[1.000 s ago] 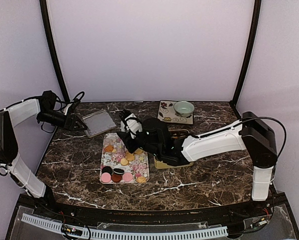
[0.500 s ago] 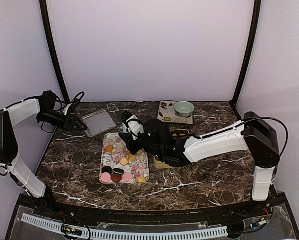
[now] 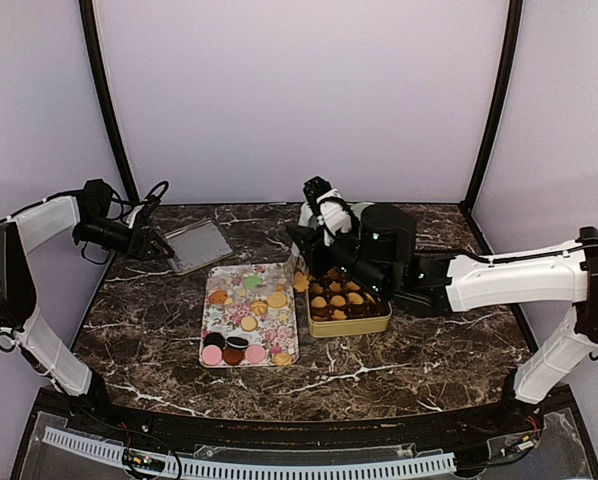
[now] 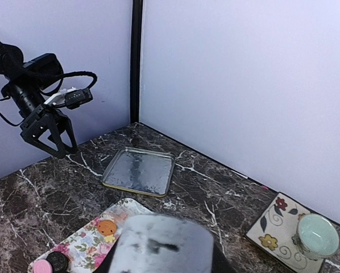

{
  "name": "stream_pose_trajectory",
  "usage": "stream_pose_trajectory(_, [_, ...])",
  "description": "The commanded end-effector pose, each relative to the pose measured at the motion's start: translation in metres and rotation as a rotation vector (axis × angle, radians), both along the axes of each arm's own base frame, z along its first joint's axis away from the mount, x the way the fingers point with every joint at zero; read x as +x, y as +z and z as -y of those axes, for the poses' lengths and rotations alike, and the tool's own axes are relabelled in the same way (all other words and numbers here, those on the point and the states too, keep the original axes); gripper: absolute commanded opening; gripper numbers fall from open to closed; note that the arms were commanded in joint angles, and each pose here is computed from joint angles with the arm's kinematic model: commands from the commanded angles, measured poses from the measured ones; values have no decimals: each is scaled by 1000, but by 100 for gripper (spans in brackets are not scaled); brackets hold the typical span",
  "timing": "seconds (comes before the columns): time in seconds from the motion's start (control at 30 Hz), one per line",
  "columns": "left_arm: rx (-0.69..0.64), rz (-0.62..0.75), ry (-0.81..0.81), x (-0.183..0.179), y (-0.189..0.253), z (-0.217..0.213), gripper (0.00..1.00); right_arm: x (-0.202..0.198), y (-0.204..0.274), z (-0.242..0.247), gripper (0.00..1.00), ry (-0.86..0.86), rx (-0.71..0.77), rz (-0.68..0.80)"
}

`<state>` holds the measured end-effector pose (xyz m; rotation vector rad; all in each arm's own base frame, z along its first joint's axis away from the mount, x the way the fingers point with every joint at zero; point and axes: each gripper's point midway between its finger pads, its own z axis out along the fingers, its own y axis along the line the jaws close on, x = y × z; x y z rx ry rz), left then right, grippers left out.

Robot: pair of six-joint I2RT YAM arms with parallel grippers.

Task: Pack the cookies
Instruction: Pick up the fake cookies from the plate, then place the fake cookies in the empty pocket of the box.

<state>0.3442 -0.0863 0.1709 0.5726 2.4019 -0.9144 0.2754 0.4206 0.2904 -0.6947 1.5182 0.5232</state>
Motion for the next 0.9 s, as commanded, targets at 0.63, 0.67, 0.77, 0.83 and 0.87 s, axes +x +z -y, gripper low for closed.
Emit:
stream_pose_trajectory(0.63, [1, 26, -1, 0, 13, -2, 92, 8, -37, 110, 28, -249, -69, -51])
stream_pose_trajectory(0.67, [2, 24, -1, 0, 13, -2, 92, 8, -37, 111, 30, -249, -68, -51])
stream_pose_trajectory(0.77, [0, 22, -1, -1, 13, -2, 92, 7, -38, 112, 39, -251, -70, -53])
stream_pose_trajectory(0.83, [-2, 23, -3, -1, 13, -1, 92, 7, -35, 113, 40, -253, -63, -50])
stream_pose_trajectory(0.87, [-2, 23, -2, 0, 13, -1, 92, 7, -34, 114, 40, -254, -60, -49])
